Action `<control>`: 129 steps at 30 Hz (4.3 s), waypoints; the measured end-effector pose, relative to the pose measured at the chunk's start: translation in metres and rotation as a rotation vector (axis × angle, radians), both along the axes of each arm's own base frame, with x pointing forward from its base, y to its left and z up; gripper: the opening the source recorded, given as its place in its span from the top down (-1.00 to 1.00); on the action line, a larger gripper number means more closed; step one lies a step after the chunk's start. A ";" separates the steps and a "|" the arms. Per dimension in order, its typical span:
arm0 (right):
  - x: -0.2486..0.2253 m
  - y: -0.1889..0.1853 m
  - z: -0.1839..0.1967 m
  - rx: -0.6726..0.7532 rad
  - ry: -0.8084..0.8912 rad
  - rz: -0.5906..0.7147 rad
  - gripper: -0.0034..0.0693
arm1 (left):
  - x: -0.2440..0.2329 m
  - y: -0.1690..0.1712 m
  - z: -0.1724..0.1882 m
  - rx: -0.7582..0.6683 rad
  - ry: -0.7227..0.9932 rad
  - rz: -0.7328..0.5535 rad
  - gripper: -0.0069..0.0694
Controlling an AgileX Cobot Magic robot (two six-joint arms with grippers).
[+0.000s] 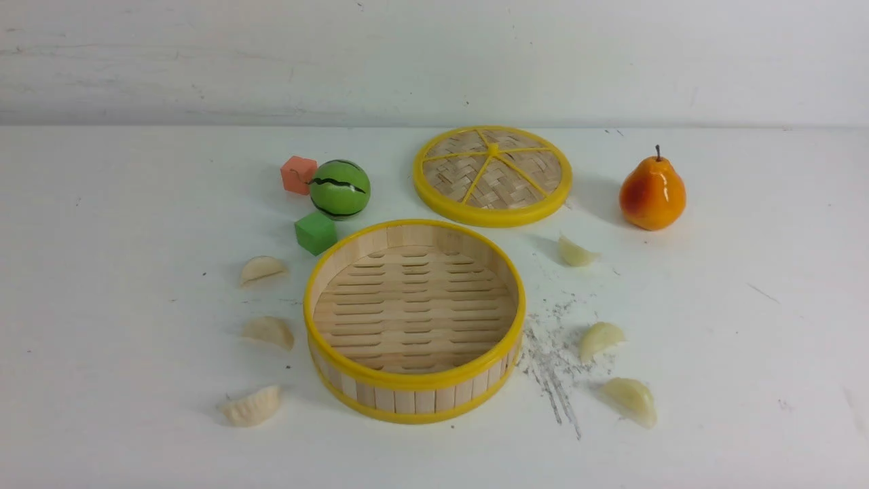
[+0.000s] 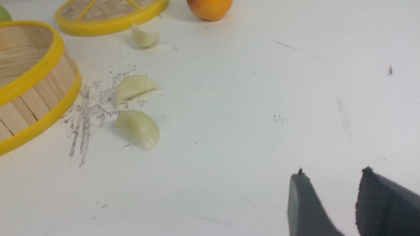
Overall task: Put the dumplings into the steamer on the white table.
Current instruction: 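Reach for and grasp a dumpling on the table with the left gripper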
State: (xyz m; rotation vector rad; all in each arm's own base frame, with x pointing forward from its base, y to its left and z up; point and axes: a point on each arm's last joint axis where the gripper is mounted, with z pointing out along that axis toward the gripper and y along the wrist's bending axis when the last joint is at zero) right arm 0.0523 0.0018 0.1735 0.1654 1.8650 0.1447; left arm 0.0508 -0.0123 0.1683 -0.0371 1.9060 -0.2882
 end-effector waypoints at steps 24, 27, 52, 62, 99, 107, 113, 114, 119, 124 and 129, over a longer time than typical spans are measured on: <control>0.000 0.000 0.000 0.000 0.000 0.000 0.25 | 0.000 0.003 0.000 0.134 -0.020 -0.012 0.20; 0.000 0.000 0.000 0.000 0.000 0.000 0.25 | 0.000 0.003 0.000 0.136 -0.022 -0.011 0.20; -0.010 0.002 0.073 -0.229 -0.866 -0.009 0.25 | -0.017 0.019 0.090 -0.111 -1.049 0.198 0.20; -0.023 0.005 0.097 -0.113 -1.076 0.029 0.29 | -0.026 0.018 0.112 -0.449 -1.102 0.093 0.21; 0.090 0.053 0.063 -0.089 0.483 0.562 0.93 | 0.222 -0.046 0.069 0.311 0.702 -0.481 0.13; 0.091 0.056 0.064 -0.057 0.466 0.583 0.92 | 0.260 -0.044 0.010 0.450 0.678 -0.511 -0.27; 0.090 0.057 0.064 -0.057 0.471 0.597 0.91 | 0.266 -0.047 -0.007 0.434 0.724 -0.547 -0.07; 0.090 0.057 0.064 -0.057 0.471 0.597 0.91 | 0.266 -0.048 -0.008 0.430 0.731 -0.560 -0.02; 0.089 0.057 0.064 -0.057 0.474 0.600 0.91 | 0.266 -0.053 -0.015 0.360 0.763 -0.584 0.31; 0.089 0.057 0.064 -0.054 0.474 0.600 0.91 | 0.266 -0.053 -0.015 0.282 0.790 -0.522 0.31; 0.090 0.057 0.064 -0.054 0.473 0.599 0.90 | 0.260 -0.057 -0.003 0.134 0.876 -0.452 0.31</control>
